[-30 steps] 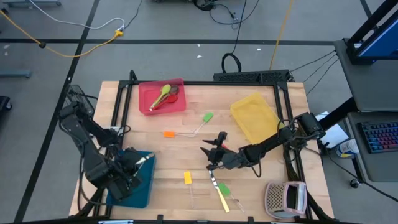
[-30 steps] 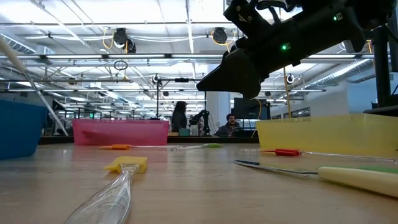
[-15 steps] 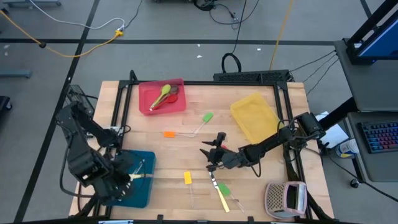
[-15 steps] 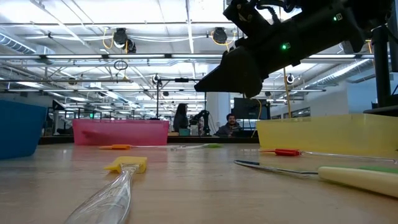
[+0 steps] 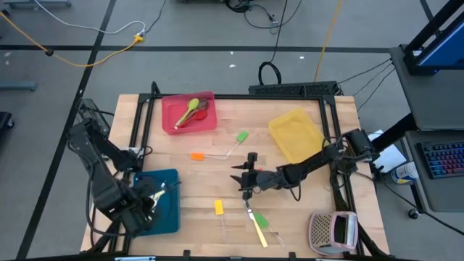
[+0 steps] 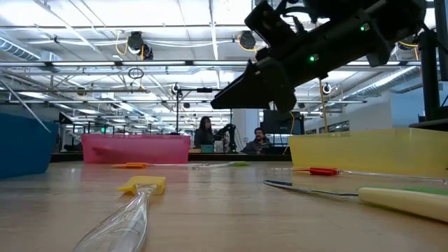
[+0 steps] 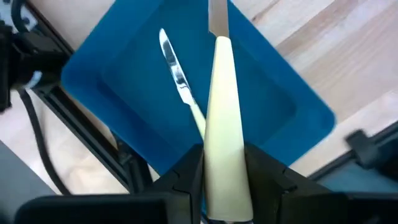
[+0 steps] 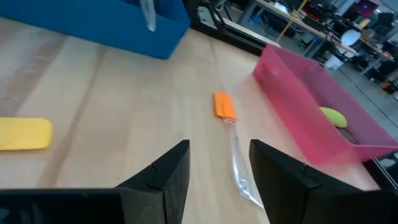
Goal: Pick & Place Kitchen Items
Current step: Put the right kitchen knife into the blue bin
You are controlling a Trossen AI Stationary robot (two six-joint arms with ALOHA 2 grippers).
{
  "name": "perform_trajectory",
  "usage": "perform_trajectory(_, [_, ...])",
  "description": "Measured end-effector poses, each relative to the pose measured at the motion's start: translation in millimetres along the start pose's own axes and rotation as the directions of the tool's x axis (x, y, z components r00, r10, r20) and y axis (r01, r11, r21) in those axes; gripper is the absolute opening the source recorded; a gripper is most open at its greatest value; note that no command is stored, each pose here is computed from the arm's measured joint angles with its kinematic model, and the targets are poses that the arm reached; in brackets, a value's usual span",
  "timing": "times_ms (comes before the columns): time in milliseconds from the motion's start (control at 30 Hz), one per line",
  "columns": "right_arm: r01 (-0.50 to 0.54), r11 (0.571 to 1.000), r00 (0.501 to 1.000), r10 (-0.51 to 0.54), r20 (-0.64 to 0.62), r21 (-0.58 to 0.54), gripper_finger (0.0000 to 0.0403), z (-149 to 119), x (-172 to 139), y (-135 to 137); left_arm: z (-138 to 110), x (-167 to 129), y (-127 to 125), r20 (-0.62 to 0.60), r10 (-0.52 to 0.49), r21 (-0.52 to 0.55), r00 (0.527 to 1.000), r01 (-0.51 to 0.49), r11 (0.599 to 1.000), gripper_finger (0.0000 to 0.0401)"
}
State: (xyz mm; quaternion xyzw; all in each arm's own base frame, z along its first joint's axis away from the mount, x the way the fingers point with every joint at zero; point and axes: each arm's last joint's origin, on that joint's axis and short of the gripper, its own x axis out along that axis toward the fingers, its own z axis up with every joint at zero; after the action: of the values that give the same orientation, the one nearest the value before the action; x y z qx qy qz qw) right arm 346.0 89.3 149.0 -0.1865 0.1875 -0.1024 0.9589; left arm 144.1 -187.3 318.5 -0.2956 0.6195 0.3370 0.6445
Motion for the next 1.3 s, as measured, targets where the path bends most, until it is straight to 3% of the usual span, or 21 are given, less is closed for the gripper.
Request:
perform_trajectory(267, [0.019, 1.000, 1.000, -0.019, -0.009, 0.009, 0.0160, -1.8, 3.9, -7.0, 1.3, -25.8, -3.2, -0.087, -0.089, -0.113, 0.992, 0.079, 0.990, 0.0090])
perform_trajectory(400, [0.021, 1.000, 1.000, -0.021, -0.010, -0.001, 0.0161, -2.0, 4.3, -7.8, -5.2, -29.3, -1.4, -0.216, -0.064, -0.153, 0.974, 0.031, 0.988, 0.0090])
perform_trajectory(633, [0.007, 1.000, 1.000, -0.007, -0.010, -0.013, 0.0160, -3.2, 7.3, -12.5, -17.8, -18.3, 3.2, -0.192, -0.018, -0.195, 0.981, -0.021, 0.981, 0.0090])
perform_trajectory(700, [-0.021, 1.000, 1.000, 0.021, -0.001, -0.007, 0.0161, -3.4, 9.0, -14.8, -22.1, -10.7, 5.5, -0.176, 0.012, -0.221, 0.984, -0.052, 0.974, 0.0090])
perform_trajectory(867, [-0.107, 0.994, 0.994, 0.107, 0.030, 0.009, 0.0161, -3.6, 13.0, -20.2, -24.3, 27.2, 13.3, 0.043, 0.092, -0.315, 0.995, -0.074, 0.946, 0.0090])
perform_trajectory(1000, [-0.126, 0.992, 0.992, 0.125, 0.035, 0.011, 0.0160, -3.8, 13.7, -21.1, -23.4, 58.2, 17.9, 0.080, 0.155, -0.368, 0.985, -0.115, 0.923, 0.0090])
perform_trajectory(1200, [-0.127, 0.992, 0.991, 0.127, 0.031, 0.011, 0.0161, -4.1, 13.6, -20.9, -27.4, 95.6, 7.7, 0.028, 0.030, -0.340, 0.999, -0.018, 0.940, 0.0102])
perform_trajectory(1300, [-0.128, 0.991, 0.991, 0.127, 0.031, 0.035, 0.0159, -4.1, 13.6, -20.9, -27.1, 110.8, 10.1, 0.027, 0.027, -0.339, 0.999, -0.016, 0.941, 0.0110])
